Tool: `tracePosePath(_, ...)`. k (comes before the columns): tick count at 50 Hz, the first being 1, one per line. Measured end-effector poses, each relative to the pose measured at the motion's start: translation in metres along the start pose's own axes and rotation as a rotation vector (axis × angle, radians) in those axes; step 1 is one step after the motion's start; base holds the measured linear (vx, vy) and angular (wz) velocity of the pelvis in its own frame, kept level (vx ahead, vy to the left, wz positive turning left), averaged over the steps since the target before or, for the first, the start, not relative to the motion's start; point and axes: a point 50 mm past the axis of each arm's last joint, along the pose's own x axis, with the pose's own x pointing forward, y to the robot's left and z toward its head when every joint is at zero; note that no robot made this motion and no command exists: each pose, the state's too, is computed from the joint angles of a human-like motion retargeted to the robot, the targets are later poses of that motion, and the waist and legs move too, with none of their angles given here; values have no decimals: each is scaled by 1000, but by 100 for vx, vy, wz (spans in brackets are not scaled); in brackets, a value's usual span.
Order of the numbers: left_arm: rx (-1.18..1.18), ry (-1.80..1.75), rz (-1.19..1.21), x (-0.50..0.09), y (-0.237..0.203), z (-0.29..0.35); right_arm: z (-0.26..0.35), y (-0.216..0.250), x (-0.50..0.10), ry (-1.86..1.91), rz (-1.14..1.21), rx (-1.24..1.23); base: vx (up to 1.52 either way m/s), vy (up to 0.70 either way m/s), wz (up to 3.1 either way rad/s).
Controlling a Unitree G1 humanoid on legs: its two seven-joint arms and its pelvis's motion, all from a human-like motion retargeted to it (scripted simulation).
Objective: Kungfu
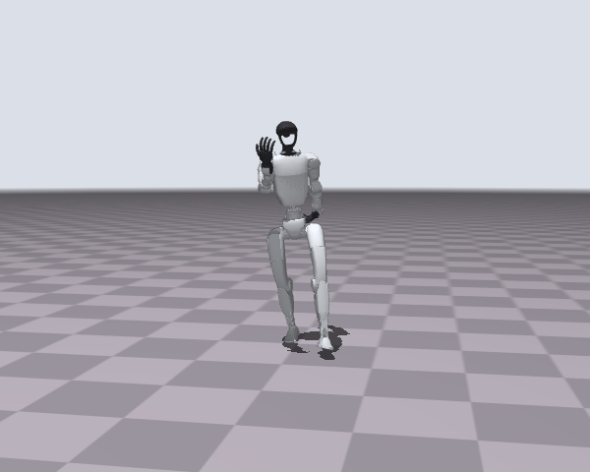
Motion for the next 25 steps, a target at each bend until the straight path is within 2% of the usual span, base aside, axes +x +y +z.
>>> tracePosePath(7,-169,-75,-15,12,-15,-8,-5,1,0,19,9,-10,62,-42,-27)
tracePosePath(10,-257,-130,127,8,-5,-4,-11,-2,-6,40,-13,7,75,-31,-56)
tracePosePath(15,-463,-204,438,-25,37,0,-21,-23,-41,135,-110,13,111,-23,14)
tracePosePath(20,-433,-468,709,-133,110,64,-28,-63,-98,354,-207,-157,65,-42,18)
tracePosePath(25,-71,-741,1090,-282,141,131,-27,-112,-235,906,-555,-379,76,5,77)
